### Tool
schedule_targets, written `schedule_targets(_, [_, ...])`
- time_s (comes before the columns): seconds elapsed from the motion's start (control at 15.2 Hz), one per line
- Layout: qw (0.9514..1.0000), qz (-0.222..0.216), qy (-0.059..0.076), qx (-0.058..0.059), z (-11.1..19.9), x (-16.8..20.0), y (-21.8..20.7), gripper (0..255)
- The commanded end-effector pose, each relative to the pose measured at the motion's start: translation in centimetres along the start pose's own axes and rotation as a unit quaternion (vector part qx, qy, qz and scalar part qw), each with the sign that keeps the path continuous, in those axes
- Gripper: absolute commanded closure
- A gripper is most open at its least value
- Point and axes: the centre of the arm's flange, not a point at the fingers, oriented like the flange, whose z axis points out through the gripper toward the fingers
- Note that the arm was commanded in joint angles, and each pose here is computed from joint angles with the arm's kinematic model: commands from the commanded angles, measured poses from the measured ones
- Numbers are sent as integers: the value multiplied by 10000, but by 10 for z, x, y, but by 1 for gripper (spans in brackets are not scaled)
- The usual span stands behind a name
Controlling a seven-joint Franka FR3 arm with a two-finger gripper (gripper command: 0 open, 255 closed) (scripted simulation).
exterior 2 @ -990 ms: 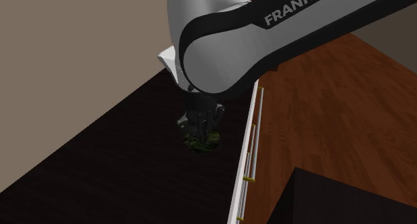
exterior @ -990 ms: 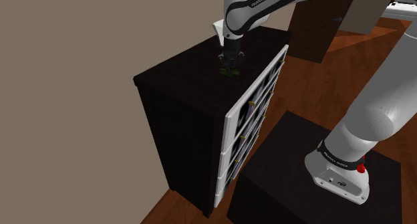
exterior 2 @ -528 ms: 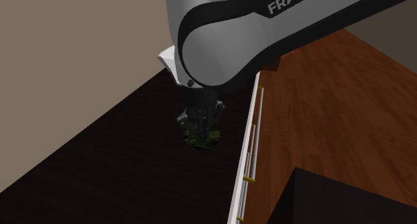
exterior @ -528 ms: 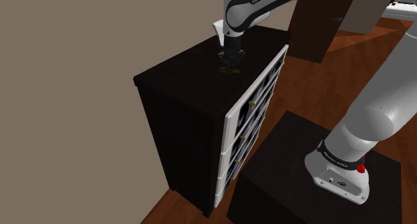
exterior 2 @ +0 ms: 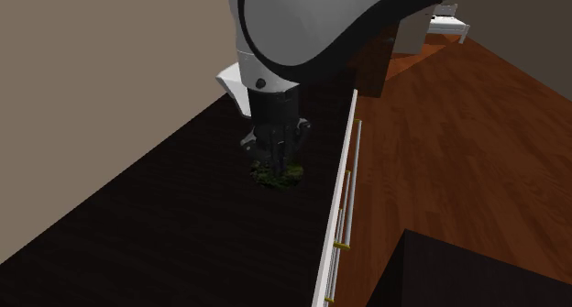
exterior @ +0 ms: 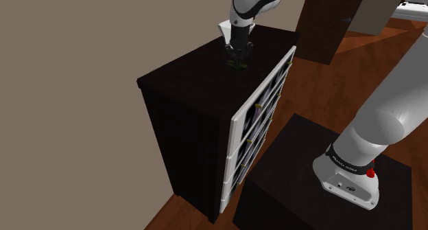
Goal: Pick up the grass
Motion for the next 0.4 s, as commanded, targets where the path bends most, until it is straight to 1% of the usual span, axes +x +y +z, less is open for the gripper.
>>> schedule_targets(0.0, [10000, 0, -2, -1, -10, 0, -1, 255])
schedule_targets(0.2, [10000, 0, -2, -1, -26, 0, 0, 255])
schedule_targets(0.33, [10000, 0, -2, -1, -27, 0, 0, 255])
